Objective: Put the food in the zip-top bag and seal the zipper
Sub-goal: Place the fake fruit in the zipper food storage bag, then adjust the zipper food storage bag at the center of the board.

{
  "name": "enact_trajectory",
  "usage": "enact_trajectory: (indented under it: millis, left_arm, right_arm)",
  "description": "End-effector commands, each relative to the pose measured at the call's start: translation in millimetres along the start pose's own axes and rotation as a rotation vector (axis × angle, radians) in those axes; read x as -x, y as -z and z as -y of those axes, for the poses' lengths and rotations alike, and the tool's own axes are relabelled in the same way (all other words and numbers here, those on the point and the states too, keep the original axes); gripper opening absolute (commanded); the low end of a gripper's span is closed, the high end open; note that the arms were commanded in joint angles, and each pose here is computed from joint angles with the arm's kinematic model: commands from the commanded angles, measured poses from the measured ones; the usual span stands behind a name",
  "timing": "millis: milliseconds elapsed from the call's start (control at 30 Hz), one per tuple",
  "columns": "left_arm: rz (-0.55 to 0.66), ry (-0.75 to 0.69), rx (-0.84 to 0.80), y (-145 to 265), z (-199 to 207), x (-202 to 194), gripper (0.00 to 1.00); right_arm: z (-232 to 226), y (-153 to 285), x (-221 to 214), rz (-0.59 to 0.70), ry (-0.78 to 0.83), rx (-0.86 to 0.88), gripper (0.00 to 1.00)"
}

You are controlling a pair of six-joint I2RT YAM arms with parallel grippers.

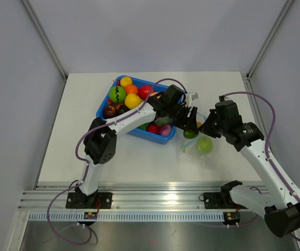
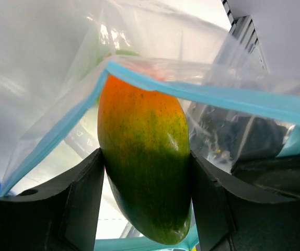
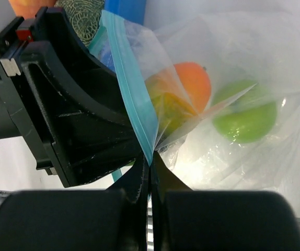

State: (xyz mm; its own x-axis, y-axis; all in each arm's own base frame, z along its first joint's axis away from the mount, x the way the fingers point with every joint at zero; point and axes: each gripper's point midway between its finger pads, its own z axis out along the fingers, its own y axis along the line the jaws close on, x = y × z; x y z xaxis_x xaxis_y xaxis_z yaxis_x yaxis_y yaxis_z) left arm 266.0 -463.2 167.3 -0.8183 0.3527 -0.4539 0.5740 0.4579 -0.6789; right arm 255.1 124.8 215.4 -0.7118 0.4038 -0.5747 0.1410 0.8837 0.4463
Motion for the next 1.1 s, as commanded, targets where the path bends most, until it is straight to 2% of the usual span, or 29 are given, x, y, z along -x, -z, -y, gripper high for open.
enact_trajectory:
  millis: [0,33,67,167,233,333,500,567,600,700,833,933,1033,1067]
  left_arm:
    - [0.055,-0.083,-0.081,5.7,38.5,29.9,0.25]
    - [0.015,-0.062,-0.055,6.4,34.4,22.0,0.40]
    - [0.001,-0.062,-0.039,5.7,31.1,20.4,0.65]
    - [-0.010,-0.086,-0.012,14.9,31.5,17.9,0.80]
    - [0.016,-0.118,0.003,29.1,37.6,19.0,0.83]
    - [0.039,-0.161,0.017,49.0,47.8,20.1,0.96]
    - [0.017,-0.208,0.037,72.3,57.0,12.6,0.98]
    - [0.035,-0.226,0.066,84.9,58.8,11.4,0.90]
    - [0.036,-0.223,0.078,89.9,58.7,9.9,0.80]
    - [0.058,-0.196,0.136,101.1,55.9,9.9,0.65]
    - [0.070,-0.158,0.232,103.1,34.7,8.4,0.55]
    - [0.046,-0.139,0.288,98.0,14.5,1.8,0.55]
    - [0.033,-0.131,0.304,89.6,3.5,-2.5,0.67]
    - [0.031,-0.131,0.291,86.7,3.9,-2.8,0.74]
  right_arm:
    - [-3.0,1.8,-3.0,-0.017,-0.022,0.018,0.00]
    - [-1.8,1.9,-2.3,-0.013,-0.021,0.011,0.00]
    - [-0.9,2.6,-1.6,-0.008,-0.021,0.008,0.00]
    - [3.4,5.9,0.6,0.006,-0.013,-0.012,0.00]
    - [7.2,8.6,2.8,0.019,-0.005,-0.029,0.00]
    - [10.6,11.6,5.2,0.031,0.009,-0.047,0.00]
    - [11.9,13.6,8.0,0.046,0.012,-0.053,0.00]
    - [10.9,14.7,8.8,0.050,0.015,-0.048,0.00]
    - [12.2,15.4,10.1,0.058,0.020,-0.053,0.00]
    - [14.4,16.1,11.0,0.063,0.030,-0.063,0.00]
    - [13.9,19.6,13.4,0.070,0.039,-0.061,0.00]
    - [12.1,25.9,15.6,0.079,0.046,-0.052,0.00]
    - [12.1,31.8,14.8,0.072,0.051,-0.049,0.00]
    - [12.0,33.4,13.9,0.067,0.054,-0.050,0.00]
